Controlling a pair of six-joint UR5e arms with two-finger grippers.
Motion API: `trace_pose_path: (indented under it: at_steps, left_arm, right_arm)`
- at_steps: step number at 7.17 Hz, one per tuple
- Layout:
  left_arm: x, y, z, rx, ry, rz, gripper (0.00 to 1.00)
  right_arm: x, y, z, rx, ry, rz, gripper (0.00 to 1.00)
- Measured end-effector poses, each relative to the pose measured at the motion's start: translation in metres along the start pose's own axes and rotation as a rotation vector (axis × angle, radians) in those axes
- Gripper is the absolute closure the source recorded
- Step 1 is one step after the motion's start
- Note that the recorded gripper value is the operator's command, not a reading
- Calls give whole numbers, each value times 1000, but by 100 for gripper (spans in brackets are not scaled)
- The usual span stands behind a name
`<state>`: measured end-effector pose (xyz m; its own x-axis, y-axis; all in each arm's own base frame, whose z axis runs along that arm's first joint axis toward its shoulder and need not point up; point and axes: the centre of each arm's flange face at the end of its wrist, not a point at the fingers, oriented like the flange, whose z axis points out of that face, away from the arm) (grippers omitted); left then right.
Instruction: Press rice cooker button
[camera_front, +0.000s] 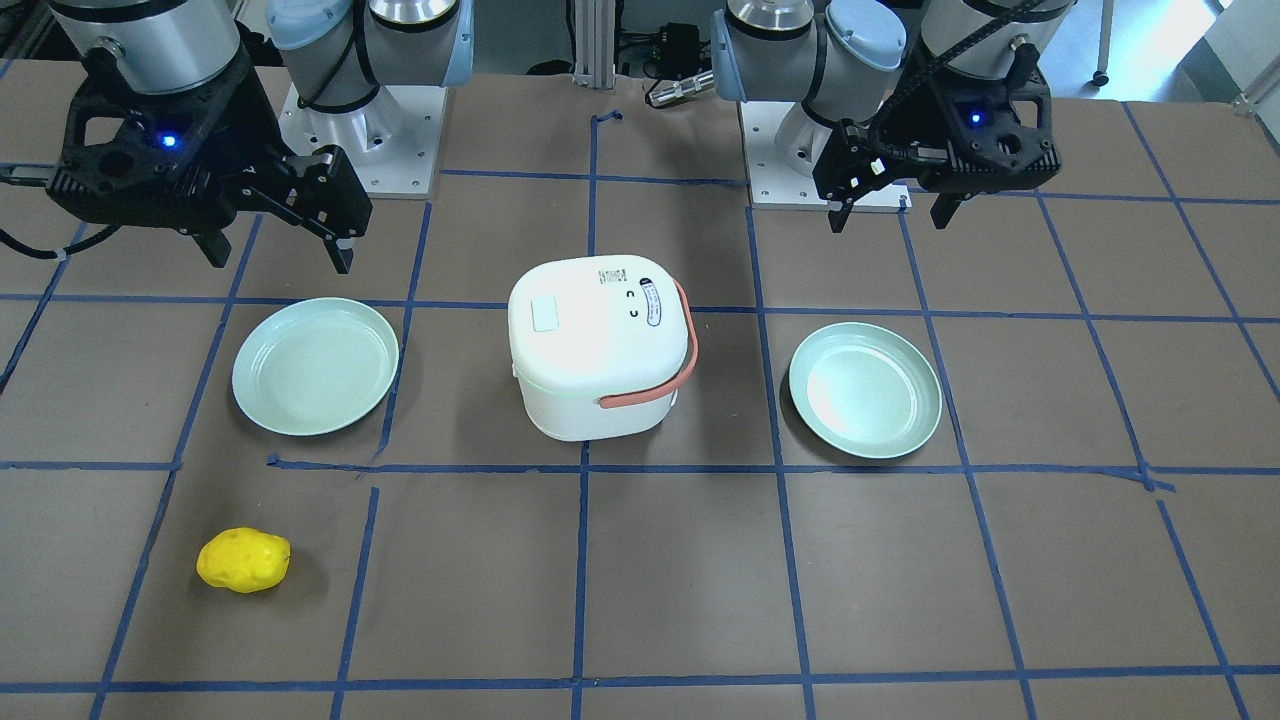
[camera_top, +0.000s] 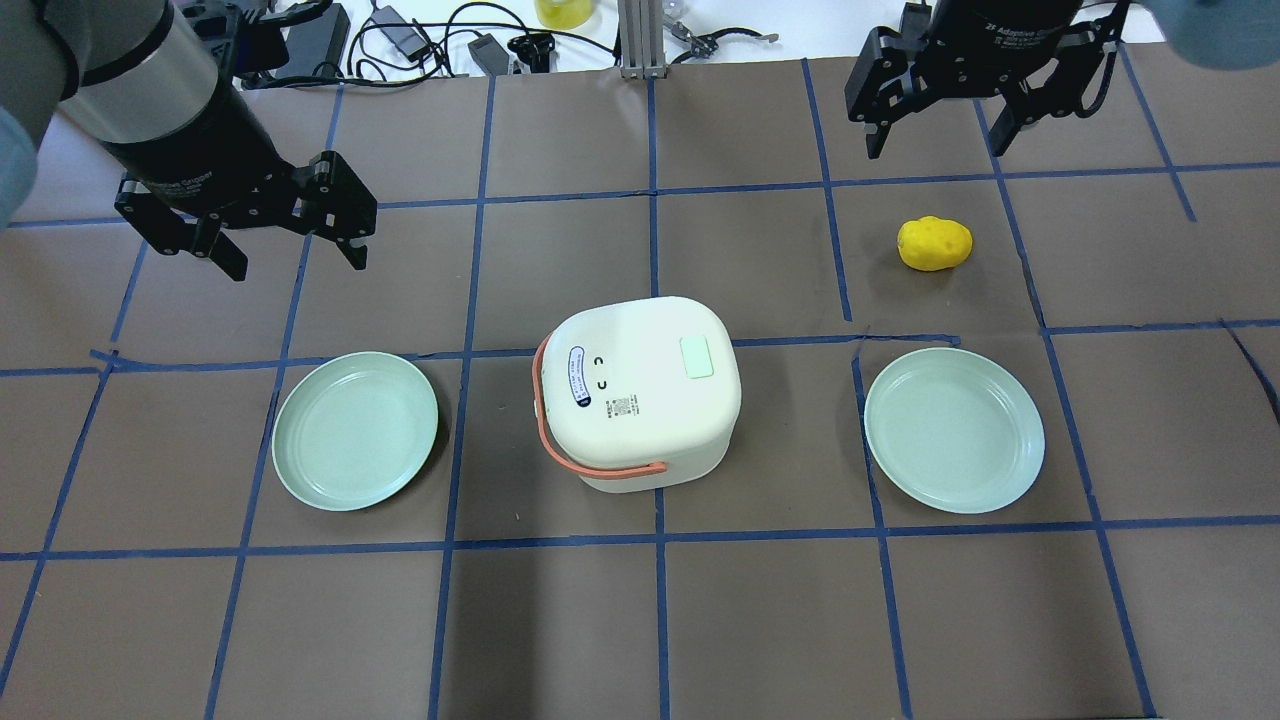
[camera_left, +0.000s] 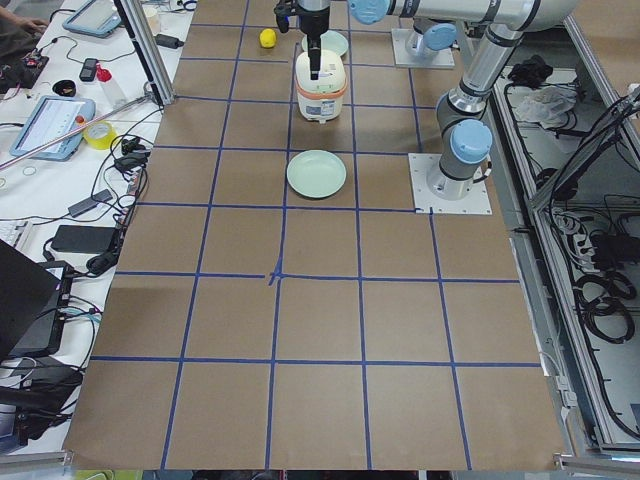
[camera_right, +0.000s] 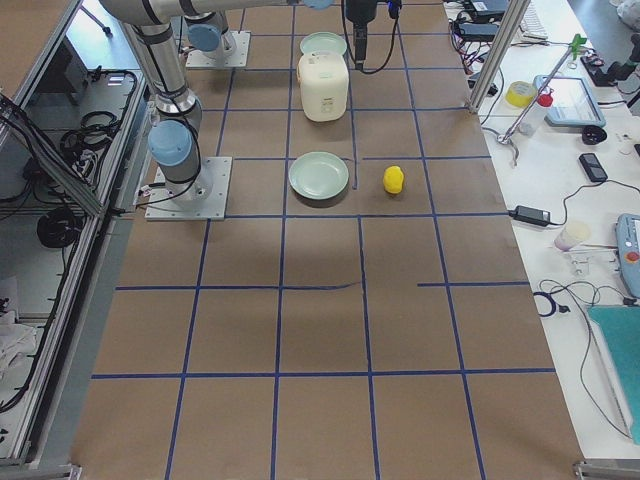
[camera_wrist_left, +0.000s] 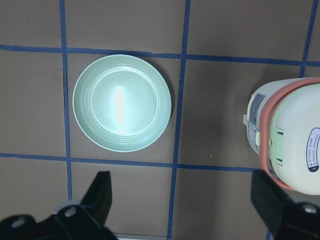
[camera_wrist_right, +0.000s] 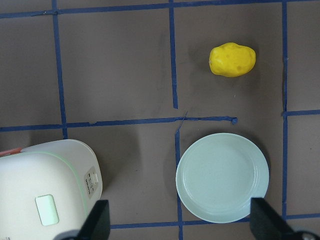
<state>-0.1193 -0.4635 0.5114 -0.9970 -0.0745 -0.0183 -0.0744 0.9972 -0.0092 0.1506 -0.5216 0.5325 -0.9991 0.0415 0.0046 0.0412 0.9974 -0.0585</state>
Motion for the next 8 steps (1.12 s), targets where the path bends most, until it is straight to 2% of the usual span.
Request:
trace_pose_path:
  at_steps: [8]
  left_arm:
    - [0,0,0,0,0,0,0]
  right_arm:
    - [-1,-1,4,-5,0,-4,0]
